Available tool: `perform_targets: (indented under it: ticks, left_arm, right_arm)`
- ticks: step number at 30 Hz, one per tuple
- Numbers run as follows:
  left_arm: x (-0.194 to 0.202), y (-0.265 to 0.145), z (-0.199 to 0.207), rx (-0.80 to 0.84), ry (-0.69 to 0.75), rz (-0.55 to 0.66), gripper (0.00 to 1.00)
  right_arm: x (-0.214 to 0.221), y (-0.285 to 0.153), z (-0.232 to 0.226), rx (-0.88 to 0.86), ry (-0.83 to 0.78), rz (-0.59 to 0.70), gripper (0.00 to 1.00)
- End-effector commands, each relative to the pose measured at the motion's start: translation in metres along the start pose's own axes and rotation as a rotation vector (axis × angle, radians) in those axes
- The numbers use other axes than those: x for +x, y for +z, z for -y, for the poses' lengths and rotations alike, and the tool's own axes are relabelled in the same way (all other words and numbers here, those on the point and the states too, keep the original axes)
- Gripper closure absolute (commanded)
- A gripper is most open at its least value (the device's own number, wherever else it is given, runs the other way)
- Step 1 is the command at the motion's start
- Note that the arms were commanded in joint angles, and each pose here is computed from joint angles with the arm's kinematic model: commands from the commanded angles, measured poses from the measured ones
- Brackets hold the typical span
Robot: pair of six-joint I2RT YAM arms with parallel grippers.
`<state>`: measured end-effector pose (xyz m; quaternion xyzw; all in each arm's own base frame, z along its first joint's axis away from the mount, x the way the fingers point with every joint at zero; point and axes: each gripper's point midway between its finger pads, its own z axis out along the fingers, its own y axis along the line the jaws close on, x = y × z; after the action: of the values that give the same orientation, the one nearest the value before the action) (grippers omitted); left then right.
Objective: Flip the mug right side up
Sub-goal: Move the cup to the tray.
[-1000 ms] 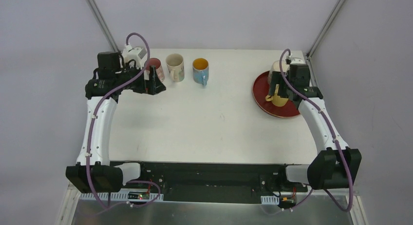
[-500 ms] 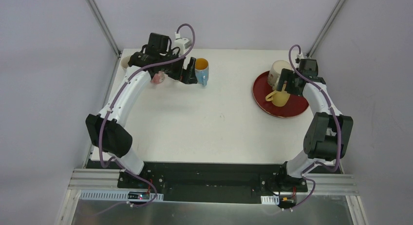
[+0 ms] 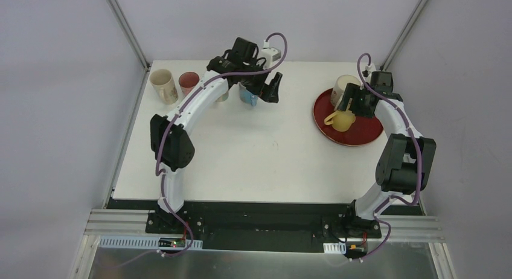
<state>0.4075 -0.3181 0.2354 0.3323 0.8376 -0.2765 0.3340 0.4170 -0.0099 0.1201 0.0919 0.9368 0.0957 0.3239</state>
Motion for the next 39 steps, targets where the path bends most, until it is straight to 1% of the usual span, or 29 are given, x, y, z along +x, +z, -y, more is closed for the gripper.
perform_targets:
  ticks: [1, 6, 12, 18, 26, 31, 39]
  left_arm:
    - [-0.020, 0.024, 0.010, 0.022, 0.073, 0.031, 0.01]
    - [-0.021, 0.061, 0.022, 0.086, 0.120, 0.021, 0.01]
    - [-0.020, 0.099, 0.040, 0.167, 0.186, 0.023, 0.01]
    - [-0.013, 0.135, 0.063, 0.216, 0.273, 0.033, 0.01]
    - [-0.021, 0.175, 0.080, 0.234, 0.337, 0.124, 0.01]
    - [-0.026, 0.195, 0.085, 0.255, 0.314, 0.173, 0.01]
    - [-0.027, 0.219, 0.094, 0.311, 0.341, 0.240, 0.06]
  right_arm:
    - [0.000, -0.009, -0.024, -0.108, 0.017, -0.001, 0.20]
    - [0.009, -0.005, -0.031, -0.128, 0.000, -0.040, 0.21]
    - [0.014, -0.009, -0.040, -0.163, -0.026, -0.050, 0.21]
    - [0.002, -0.027, -0.040, -0.152, -0.055, 0.005, 0.19]
    - [-0.006, -0.067, -0.028, -0.147, -0.061, 0.082, 0.16]
    - [-0.003, -0.086, -0.014, -0.140, -0.037, 0.111, 0.16]
    - [0.007, -0.108, -0.005, -0.147, 0.015, 0.148, 0.16]
